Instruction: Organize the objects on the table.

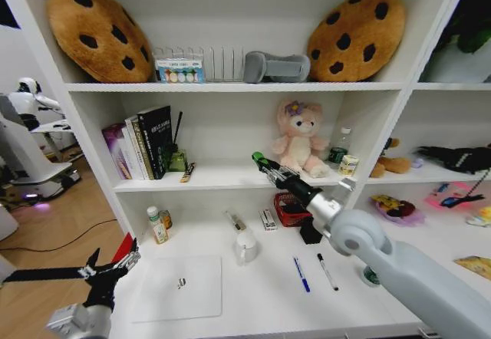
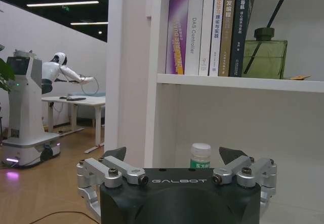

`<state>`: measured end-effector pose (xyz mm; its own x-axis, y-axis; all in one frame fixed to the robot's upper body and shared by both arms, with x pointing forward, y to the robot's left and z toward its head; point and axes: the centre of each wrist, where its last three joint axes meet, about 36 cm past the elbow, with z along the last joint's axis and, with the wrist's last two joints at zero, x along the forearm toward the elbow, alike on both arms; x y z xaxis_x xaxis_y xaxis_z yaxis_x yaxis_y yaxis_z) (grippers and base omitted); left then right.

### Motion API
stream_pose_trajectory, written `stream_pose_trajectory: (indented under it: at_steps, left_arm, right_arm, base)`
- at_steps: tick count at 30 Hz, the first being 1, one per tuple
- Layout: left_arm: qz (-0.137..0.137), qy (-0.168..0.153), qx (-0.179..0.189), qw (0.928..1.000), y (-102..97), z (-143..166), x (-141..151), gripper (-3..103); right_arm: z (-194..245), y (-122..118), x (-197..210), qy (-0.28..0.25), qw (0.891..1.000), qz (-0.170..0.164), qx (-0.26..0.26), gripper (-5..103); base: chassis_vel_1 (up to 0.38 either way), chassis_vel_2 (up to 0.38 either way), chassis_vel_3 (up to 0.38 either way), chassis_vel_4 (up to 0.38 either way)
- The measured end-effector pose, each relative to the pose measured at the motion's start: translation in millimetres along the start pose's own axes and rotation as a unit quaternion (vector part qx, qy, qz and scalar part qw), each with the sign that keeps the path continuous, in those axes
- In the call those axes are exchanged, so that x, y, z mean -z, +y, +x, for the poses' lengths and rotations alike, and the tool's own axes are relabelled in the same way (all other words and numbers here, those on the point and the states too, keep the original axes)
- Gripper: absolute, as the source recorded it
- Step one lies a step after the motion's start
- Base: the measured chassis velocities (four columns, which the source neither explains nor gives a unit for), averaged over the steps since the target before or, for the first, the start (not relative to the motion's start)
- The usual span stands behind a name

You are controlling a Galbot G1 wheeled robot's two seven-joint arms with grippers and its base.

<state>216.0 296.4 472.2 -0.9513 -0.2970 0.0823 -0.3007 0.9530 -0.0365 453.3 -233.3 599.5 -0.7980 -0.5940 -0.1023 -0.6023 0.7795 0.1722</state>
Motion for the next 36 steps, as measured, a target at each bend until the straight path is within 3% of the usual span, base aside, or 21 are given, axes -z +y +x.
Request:
stream_pose_trajectory:
  at_steps: [4, 12, 26, 28, 34, 36]
  left_arm:
    - [0.001, 0.001, 0.002, 1.0, -0.5, 1.3, -0.4, 100]
    - [0.004, 0.002, 0.006, 1.0, -0.9, 0.7, -1.8, 100]
    - [0.003, 0.002, 0.004, 1.0, 1.3, -6.2, -7.4, 100]
    - [0.002, 0.001, 0.003, 1.0, 2.5, -7.6, -6.1, 100]
    - [0.003, 0.0, 0.003, 1.0, 3.4, -7.9, -5.7, 100]
    - [0.004, 0.002, 0.006, 1.0, 3.5, -7.5, -7.0, 100]
  right_arm:
    - [-22.4, -8.4, -13.3, 0.021, 1.0, -0.007, -0.01, 33]
    - [-82.6, -19.4, -31.2, 0.05, 0.999, 0.014, -0.015, 33]
    - [-109.7, -14.6, -50.7, 0.086, 0.996, 0.009, -0.033, 32]
    - [-109.7, -12.6, -51.6, 0.089, 0.995, 0.008, -0.036, 42]
    - [-110.1, -11.5, -51.0, 0.088, 0.995, 0.008, -0.044, 58]
    - [-109.4, -9.5, -47.4, 0.083, 0.995, 0.008, -0.047, 70]
  base:
    - [0.0, 0.0, 0.0, 0.0]
    - [0.0, 0.0, 0.0, 0.0]
    - [0.0, 0.0, 0.0, 0.0]
    - [0.0, 0.0, 0.0, 0.0]
    - [0.0, 0.0, 0.0, 0.0]
    - [0.0, 0.0, 0.0, 0.0]
